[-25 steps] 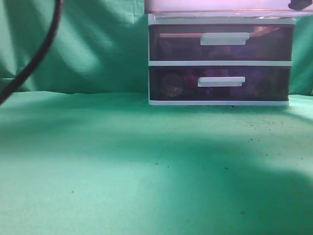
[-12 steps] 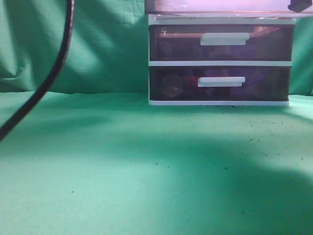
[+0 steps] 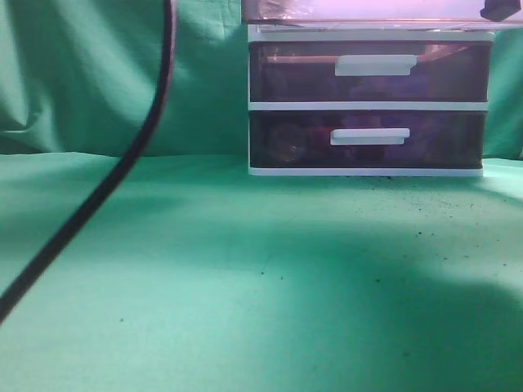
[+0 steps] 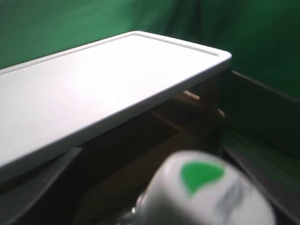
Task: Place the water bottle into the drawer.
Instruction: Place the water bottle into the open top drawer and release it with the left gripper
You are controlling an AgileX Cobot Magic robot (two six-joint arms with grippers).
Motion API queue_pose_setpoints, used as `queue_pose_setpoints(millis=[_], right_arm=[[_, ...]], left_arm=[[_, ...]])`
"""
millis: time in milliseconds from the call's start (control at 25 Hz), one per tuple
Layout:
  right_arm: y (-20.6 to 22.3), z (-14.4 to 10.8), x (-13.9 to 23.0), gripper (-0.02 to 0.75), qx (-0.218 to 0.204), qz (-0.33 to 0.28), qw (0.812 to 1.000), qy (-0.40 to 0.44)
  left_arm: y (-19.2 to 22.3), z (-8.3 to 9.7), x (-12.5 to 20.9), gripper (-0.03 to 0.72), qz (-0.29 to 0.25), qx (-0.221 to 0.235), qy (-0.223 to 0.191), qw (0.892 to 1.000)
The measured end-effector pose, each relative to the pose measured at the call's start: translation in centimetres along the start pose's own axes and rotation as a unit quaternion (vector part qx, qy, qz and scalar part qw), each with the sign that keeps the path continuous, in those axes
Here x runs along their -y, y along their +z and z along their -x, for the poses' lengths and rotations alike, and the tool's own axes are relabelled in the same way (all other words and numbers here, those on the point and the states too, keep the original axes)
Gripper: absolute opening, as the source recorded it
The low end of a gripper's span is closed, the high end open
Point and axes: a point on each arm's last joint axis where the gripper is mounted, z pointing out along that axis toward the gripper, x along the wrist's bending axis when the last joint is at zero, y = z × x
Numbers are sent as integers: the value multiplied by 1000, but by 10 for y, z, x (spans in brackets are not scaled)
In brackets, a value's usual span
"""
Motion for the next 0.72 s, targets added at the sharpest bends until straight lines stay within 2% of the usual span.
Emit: queue_pose_setpoints(millis=[160,280,400,480,600,720], right_arm=[[0,0,0,76,0,1,1000,11],[0,0,0,76,-1,1,1000,16],[0,-1,0,76,-4,0,1000,22],[0,-1,0,76,-4,0,1000,21],[0,-1,0,76,-4,1,1000,21],[0,-1,0,76,-4,1,1000,21]], left_arm=[[25,15,23,543,78,54,1,995],[28,24,21,543,158,97,19,983],[24,28,15,543,185,113,39,975],[23,28,13,543,173,109,53,977],[16,19,8,543,91,63,74,991],[-6,3,-8,350,-1,-6,77,997]])
